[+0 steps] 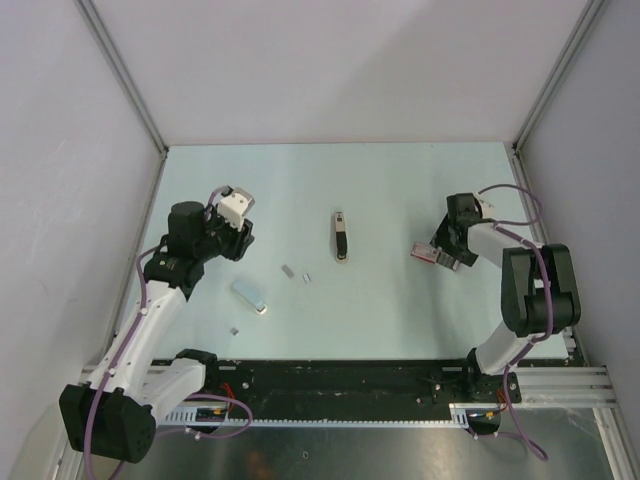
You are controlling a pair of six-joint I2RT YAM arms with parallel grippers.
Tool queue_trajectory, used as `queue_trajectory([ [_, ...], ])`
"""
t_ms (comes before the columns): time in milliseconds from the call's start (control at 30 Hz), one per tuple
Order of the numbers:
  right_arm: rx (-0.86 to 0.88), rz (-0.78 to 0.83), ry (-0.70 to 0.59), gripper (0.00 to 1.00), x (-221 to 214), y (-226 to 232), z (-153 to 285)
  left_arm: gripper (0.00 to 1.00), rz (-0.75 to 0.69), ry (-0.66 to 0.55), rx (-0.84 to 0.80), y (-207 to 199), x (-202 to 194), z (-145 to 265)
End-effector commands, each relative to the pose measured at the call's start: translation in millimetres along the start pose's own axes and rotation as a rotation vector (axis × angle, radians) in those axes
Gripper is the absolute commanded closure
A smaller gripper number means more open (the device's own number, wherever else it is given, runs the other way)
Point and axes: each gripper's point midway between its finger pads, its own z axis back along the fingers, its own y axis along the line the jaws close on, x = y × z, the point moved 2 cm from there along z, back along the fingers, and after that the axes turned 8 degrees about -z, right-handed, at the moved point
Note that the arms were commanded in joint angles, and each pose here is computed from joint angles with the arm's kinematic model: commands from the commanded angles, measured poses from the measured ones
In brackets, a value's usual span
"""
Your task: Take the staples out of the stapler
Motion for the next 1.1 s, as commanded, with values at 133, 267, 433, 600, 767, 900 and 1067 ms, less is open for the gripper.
queue_trajectory([
  [133, 0.039, -0.031, 0.175, 0.26, -76, -5, 16, 0.52, -0.030, -0.016, 0.026, 9, 8, 3],
  [267, 0.070, 0.026, 0.193, 0.27, -102, 9, 29, 0.52, -0.035, -0.017, 0.032, 11, 10, 4],
  [433, 0.110, 0.062, 0.218, 0.28, -139, 23, 49, 0.52, -0.040, -0.007, 0.033, 11, 8, 3],
  [600, 0.145, 0.115, 0.233, 0.28, -170, 32, 73, 0.51, -0.056, 0.014, 0.037, 11, 1, 2],
  [767, 0.162, 0.147, 0.233, 0.28, -181, 30, 91, 0.51, -0.061, 0.017, 0.039, 12, 1, 2],
  [900, 0.165, 0.176, 0.232, 0.28, -187, 28, 95, 0.51, -0.062, 0.016, 0.037, 12, 1, 1],
  [1067, 0.214, 0.132, 0.187, 0.28, -162, 36, 101, 0.51, -0.060, 0.020, 0.031, 10, -2, 1],
])
